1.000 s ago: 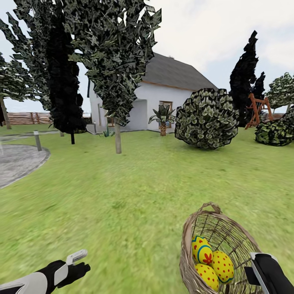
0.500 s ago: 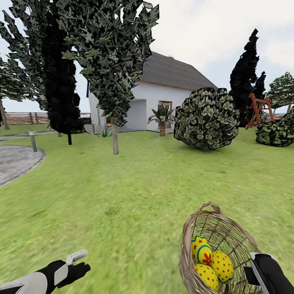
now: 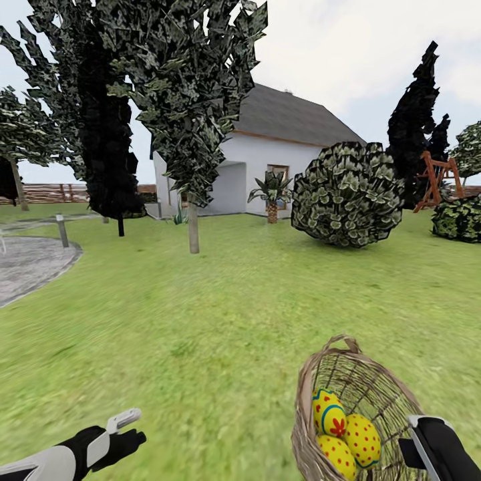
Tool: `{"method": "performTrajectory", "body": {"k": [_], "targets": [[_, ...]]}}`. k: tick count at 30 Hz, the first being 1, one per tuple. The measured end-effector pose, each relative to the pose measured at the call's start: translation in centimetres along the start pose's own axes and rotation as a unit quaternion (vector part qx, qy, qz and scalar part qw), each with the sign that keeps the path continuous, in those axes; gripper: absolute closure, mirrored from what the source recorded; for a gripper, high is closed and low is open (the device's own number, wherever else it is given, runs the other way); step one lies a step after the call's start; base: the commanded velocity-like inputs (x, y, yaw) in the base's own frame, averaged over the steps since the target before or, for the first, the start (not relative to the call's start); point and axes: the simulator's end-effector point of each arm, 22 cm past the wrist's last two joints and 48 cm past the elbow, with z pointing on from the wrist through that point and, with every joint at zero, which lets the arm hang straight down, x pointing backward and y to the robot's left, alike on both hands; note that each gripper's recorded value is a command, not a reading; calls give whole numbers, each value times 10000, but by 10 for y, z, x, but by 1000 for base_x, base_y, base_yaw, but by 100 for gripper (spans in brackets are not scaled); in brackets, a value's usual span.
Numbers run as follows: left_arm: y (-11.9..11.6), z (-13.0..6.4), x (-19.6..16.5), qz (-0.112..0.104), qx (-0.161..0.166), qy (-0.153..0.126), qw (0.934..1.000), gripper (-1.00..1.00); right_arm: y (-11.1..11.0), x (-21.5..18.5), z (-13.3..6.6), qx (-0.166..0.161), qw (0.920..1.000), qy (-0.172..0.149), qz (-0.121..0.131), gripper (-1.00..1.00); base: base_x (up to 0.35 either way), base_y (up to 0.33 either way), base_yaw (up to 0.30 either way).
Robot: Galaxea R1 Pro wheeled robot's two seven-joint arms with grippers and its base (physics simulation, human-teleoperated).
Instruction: Take the three Easter eggs out of the wicker basket on the lawn in the garden, then place them on the lawn next to a single tree (choose any tree) so that all three eggs are next to the same tree and none are left in the basket.
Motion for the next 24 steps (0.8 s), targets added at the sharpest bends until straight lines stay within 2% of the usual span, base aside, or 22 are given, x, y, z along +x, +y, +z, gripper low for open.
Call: {"method": "performTrajectory", "body": {"k": [4,9,18,24], "targets": [[10,-1,-3,-10,-66,-15,10000,-100,0,11,4,91,9998,158,-86,100,0,0,0],[9,-1,-3,-8,-62,-13,10000,-100,23,25,9,-103,9994,320,-64,100,0,0,0],[8,-1,-3,-7,-56,-11,10000,-100,24,37,14,-90,9988,473,-105,100,0,0,0],[8,-2,-2,-12,-54,21,10000,-100,24,37,14,-104,9988,474,-93,100,261,0,0]]}}
